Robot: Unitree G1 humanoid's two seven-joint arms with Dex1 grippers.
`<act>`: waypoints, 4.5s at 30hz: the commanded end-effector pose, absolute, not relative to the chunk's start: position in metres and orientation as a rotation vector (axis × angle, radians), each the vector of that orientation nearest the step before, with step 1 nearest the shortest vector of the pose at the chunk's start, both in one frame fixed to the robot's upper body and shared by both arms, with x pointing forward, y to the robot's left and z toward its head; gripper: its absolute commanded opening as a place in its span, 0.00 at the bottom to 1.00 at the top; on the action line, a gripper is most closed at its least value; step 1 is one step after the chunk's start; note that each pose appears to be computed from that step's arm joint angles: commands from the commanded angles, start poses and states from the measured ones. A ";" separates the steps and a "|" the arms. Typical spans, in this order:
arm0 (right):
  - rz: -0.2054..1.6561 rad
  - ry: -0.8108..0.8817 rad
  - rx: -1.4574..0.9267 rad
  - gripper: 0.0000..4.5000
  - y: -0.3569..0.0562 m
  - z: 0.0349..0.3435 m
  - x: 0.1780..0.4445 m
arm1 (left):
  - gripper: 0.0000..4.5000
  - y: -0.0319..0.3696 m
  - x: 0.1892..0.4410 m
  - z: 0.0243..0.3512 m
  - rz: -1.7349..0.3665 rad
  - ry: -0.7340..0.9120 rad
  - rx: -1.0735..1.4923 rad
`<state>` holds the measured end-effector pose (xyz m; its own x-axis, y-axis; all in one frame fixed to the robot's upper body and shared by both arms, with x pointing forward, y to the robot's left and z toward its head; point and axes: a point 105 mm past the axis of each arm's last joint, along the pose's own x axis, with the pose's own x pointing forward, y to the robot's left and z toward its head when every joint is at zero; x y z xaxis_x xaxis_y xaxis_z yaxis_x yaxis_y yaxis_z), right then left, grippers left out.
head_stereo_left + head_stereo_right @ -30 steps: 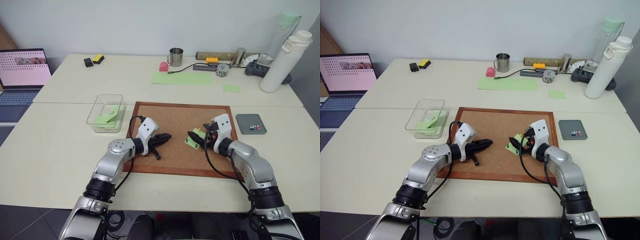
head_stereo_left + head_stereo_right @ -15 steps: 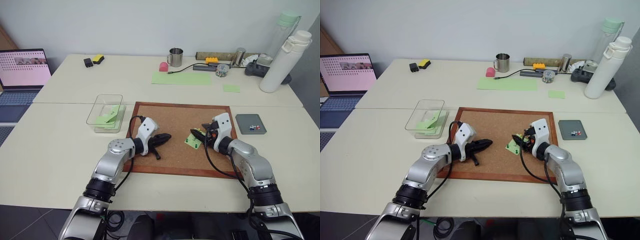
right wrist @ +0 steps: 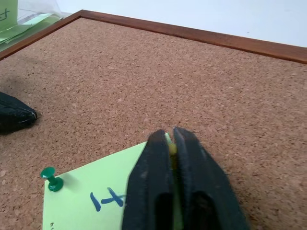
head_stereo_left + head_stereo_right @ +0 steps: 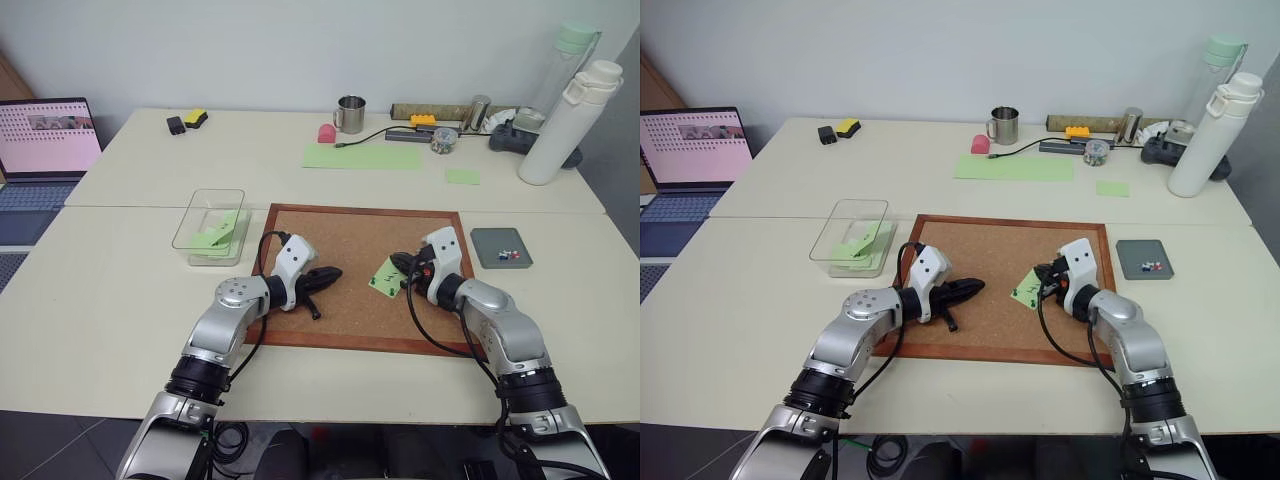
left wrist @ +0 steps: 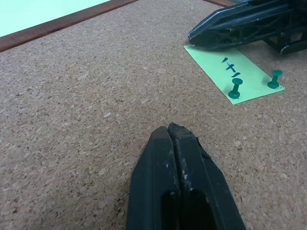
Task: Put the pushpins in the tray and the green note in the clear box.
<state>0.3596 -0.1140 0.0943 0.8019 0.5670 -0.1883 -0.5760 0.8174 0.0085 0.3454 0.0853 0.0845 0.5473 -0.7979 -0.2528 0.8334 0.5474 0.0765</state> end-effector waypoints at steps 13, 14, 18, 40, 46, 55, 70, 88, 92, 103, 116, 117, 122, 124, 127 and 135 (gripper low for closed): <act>0.757 -0.061 -0.124 0.01 -0.095 0.151 0.338 | 0.00 0.084 0.331 0.065 -1.011 0.299 0.210; 0.756 -0.063 -0.123 0.01 -0.095 0.153 0.338 | 0.00 0.084 0.331 0.065 -1.010 0.300 0.213; 0.754 -0.068 -0.123 0.01 -0.096 0.156 0.338 | 0.00 0.083 0.330 0.063 -1.018 0.310 0.216; 0.699 -0.055 -0.092 0.01 -0.110 0.159 0.336 | 0.00 0.086 0.325 0.062 -1.031 0.324 0.219; 0.433 -0.067 -0.029 0.01 -0.177 0.177 0.341 | 0.00 0.084 0.320 0.061 -1.054 0.333 0.220; 0.121 0.080 0.022 0.01 -0.280 0.162 0.348 | 0.00 0.085 0.320 0.062 -1.065 0.338 0.221; 0.111 0.152 0.099 0.13 -0.294 0.134 0.388 | 0.00 0.088 0.320 0.066 -1.059 0.333 0.232; 0.322 0.056 0.027 0.58 -0.267 0.158 0.375 | 0.00 0.092 0.319 0.065 -1.045 0.335 0.237; 0.637 0.060 -0.010 0.58 -0.209 0.167 0.336 | 0.00 0.092 0.320 0.065 -1.048 0.333 0.240; 0.917 0.119 -0.035 0.58 -0.115 0.140 0.280 | 0.00 0.091 0.319 0.064 -1.062 0.332 0.250; 0.850 0.107 -0.086 0.58 -0.097 0.123 0.291 | 0.00 0.092 0.321 0.066 -1.054 0.329 0.254; 0.844 0.112 -0.087 0.58 -0.097 0.121 0.293 | 0.00 0.092 0.321 0.067 -1.054 0.329 0.253; 0.837 0.138 -0.090 0.58 -0.096 0.113 0.298 | 0.00 0.091 0.321 0.066 -1.053 0.328 0.251; 0.837 0.154 -0.094 0.58 -0.096 0.109 0.300 | 0.00 0.090 0.321 0.067 -1.052 0.328 0.250; 0.835 0.172 -0.101 0.58 -0.097 0.105 0.300 | 0.00 0.091 0.321 0.067 -1.049 0.326 0.248; 0.826 0.199 -0.104 0.35 -0.098 0.097 0.300 | 0.00 0.092 0.320 0.067 -1.044 0.328 0.248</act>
<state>0.2994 -0.0995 0.0870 0.6561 0.7105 -0.2545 -0.7335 0.6797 0.0064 0.3246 0.0885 0.0812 0.4764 -0.8168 -0.3253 0.8738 0.4808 0.0724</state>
